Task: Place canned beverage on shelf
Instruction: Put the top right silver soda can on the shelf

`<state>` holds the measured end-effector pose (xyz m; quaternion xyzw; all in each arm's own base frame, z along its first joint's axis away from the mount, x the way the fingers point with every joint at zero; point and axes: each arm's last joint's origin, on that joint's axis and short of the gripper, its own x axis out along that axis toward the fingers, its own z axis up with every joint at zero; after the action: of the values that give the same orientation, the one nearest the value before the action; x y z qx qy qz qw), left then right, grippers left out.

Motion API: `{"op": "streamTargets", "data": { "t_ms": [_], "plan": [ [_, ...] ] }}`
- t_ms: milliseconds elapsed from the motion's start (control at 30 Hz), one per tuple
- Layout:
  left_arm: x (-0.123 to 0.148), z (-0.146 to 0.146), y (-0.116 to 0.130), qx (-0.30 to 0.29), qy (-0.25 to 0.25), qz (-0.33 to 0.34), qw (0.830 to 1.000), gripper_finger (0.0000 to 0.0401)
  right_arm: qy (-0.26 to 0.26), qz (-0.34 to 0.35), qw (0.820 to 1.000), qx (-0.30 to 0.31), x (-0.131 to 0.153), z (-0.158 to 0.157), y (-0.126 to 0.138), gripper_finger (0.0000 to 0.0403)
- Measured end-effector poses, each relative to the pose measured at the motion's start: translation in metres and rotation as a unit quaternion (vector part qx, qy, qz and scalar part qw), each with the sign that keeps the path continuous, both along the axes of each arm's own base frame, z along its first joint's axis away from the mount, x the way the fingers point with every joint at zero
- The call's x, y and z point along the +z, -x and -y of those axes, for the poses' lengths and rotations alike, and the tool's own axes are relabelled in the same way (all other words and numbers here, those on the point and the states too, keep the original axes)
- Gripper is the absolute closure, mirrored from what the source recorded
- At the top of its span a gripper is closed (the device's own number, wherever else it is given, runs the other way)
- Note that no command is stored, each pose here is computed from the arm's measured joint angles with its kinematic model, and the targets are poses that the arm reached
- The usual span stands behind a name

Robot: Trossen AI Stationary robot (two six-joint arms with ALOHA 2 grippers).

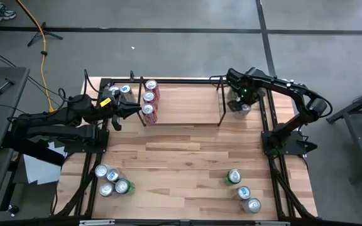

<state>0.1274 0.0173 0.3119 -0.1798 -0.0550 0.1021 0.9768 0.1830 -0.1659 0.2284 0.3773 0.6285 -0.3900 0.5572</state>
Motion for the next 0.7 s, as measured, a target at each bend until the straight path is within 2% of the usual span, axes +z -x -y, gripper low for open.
{"op": "streamTargets", "data": {
  "t_ms": [167, 500, 700],
  "plan": [
    [0.0, 0.0, 0.0, 0.0, 0.0, 0.0, 1.0, 0.0401, -0.005, 0.015, 0.999, -0.032, -0.0002, 0.0001, -0.0018, 0.0081],
    [0.0, 0.0, 0.0, 0.0, 0.0, 0.0, 1.0, 0.0401, -0.003, 0.016, 0.998, -0.055, -0.0005, 0.0003, -0.0022, 0.0075],
    [0.0001, 0.0, 0.0001, 0.0, 0.0, 0.0, 1.0, 0.0401, 0.007, 0.031, 0.998, -0.047, -0.0007, 0.0027, -0.0049, 0.0074]
  ]
}}
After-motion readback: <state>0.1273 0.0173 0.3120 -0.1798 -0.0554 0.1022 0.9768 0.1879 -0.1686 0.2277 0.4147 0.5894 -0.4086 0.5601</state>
